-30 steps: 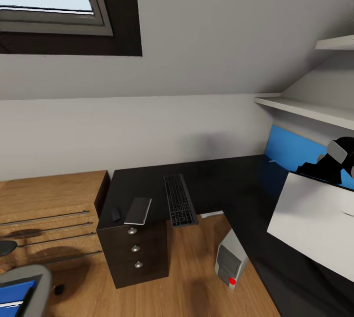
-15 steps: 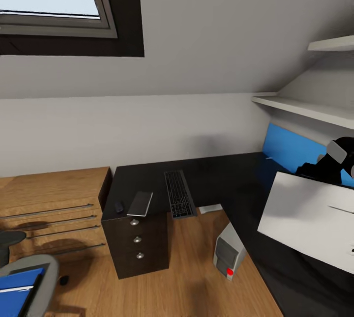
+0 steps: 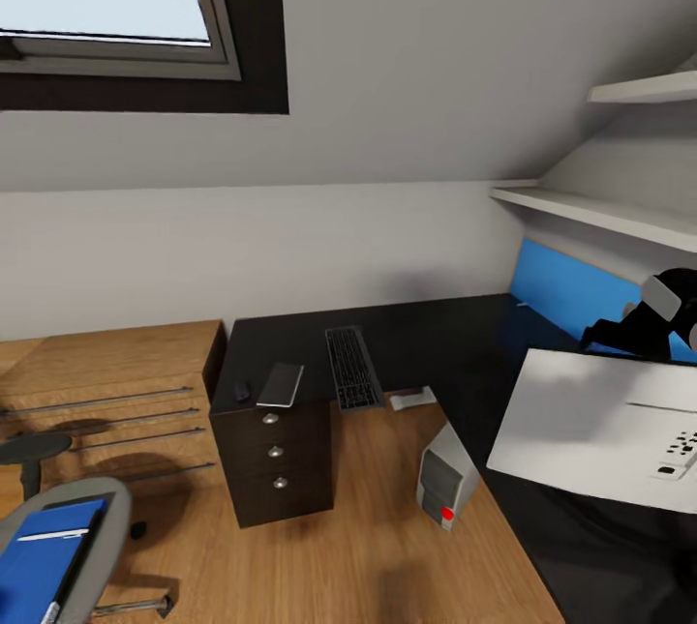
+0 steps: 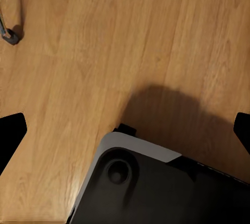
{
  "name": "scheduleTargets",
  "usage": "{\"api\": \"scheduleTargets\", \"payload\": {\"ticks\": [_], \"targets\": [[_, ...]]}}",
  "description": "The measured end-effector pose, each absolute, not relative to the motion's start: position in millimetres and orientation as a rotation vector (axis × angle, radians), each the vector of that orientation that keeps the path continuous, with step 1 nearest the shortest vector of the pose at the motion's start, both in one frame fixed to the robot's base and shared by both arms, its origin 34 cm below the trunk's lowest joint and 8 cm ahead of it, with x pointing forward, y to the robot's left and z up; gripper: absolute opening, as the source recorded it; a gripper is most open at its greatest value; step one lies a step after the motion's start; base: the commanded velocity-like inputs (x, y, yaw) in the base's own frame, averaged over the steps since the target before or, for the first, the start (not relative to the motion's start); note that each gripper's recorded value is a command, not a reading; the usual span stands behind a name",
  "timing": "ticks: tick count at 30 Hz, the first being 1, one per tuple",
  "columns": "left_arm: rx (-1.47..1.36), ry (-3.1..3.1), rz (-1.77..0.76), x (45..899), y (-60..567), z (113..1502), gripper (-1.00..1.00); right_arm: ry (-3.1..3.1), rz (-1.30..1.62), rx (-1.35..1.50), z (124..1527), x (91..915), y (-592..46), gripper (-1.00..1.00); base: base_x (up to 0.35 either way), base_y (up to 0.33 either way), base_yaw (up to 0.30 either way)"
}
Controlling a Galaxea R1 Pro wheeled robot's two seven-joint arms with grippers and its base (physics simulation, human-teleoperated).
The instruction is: In the bedroom, organize the workspace by keeping the computer under the desk, ensuring the monitor is on the desk, placing the keyboard on the desk next to the monitor, placing the mouse on the desk next to the keyboard, moving the folder from the swivel chair onto the desk next to the mouse, stacking the notebook on top of the folder with the pen on top of the notebook, and positioning the swivel chair next to the desk.
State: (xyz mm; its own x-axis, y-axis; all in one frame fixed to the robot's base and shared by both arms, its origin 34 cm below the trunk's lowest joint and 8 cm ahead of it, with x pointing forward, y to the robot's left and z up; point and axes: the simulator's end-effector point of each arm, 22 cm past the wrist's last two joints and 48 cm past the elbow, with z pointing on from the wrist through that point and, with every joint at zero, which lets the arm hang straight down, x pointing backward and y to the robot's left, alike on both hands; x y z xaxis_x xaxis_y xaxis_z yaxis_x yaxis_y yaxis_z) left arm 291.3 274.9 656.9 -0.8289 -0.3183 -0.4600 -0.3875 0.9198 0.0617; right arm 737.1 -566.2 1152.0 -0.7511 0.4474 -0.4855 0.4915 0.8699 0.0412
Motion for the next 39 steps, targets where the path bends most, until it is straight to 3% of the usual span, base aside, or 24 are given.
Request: {"api": "scheduleTargets", "payload": {"ticks": [10,39], "targets": [[-0.509,2.627,0.211,291,275,657,1.0,2.564,-0.112,0.67,1154,738,-559,1.0,-0.147,0.0,0.0],[-0.507,2.628,0.211,291,275,657,1.0,2.613,-0.067,0.399,1157,786,-442,1.0,-0.094,0.0,0.0]]}}
